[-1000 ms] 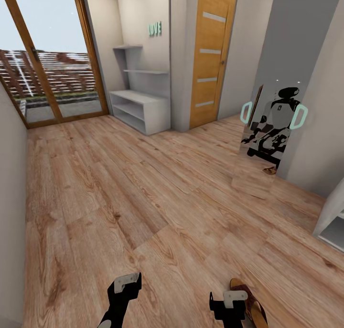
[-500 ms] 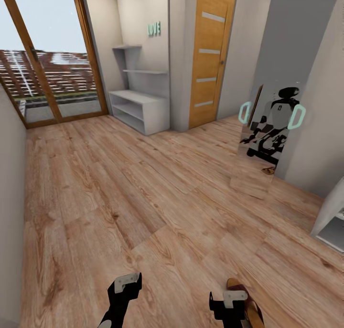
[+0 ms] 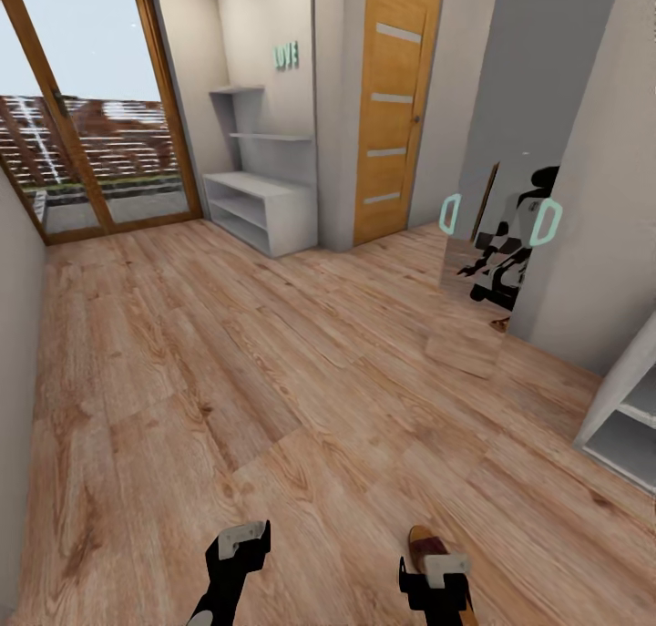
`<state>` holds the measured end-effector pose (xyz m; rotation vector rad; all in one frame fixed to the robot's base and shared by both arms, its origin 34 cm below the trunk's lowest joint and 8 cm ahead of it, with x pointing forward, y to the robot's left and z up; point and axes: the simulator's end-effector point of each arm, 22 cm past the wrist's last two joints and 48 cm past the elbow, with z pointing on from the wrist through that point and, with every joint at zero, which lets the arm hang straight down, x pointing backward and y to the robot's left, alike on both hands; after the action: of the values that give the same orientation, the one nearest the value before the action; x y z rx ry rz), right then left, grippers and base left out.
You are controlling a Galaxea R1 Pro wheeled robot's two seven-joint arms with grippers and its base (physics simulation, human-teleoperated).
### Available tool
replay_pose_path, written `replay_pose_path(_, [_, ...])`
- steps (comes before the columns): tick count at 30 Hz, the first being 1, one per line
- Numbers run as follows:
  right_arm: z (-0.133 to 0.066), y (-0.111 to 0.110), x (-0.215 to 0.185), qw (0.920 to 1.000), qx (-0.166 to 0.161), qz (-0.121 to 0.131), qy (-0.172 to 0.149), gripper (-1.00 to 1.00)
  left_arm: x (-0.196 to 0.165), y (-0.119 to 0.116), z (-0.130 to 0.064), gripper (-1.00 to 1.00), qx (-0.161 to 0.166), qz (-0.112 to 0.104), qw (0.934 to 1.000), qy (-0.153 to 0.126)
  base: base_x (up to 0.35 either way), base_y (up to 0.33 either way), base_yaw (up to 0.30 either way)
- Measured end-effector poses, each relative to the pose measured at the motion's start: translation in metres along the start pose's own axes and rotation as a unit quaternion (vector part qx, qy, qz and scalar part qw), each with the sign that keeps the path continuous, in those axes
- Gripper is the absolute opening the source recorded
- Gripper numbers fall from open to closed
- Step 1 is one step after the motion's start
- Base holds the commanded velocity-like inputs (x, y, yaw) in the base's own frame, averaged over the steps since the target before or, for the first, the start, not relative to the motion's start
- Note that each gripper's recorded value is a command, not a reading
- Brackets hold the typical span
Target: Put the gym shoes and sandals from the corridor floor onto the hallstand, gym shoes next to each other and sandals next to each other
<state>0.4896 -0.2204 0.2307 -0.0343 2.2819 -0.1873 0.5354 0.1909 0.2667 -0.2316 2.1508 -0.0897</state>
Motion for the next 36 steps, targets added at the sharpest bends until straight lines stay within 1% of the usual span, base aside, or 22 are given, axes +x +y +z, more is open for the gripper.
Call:
replay_pose_path(25, [0.000,-0.001,0.000,1.0000,0.000,0.000,0.000,1.00,0.000,0.000,0.000,1.00,0.000,0.000,1.0000,0.000,-0.007,-0.024,0.000])
replay_pose_path(27, [0.003,-0.007,-0.004,1.0000,0.000,-0.005,-0.006,1.00,-0.009,0.005,0.004,1.00,0.002,0.007,0.9999,-0.010,0.000,0.000,0.000])
replay_pose_path(32, [0.012,-0.028,-0.023,0.9994,0.013,-0.010,-0.031,1.00,-0.039,0.016,0.014,1.00,0.002,0.027,0.9987,-0.043,0.000,0.000,0.000])
replay_pose_path(34, [0.012,-0.030,-0.025,0.9992,0.014,-0.009,-0.037,1.00,-0.048,0.023,0.016,1.00,-0.001,0.030,0.9981,-0.053,0.000,0.000,0.000])
replay_pose_path(36, [0.012,-0.029,-0.027,0.9990,0.014,-0.008,-0.041,1.00,-0.050,0.030,0.017,1.00,-0.004,0.034,0.9979,-0.055,0.000,0.000,0.000])
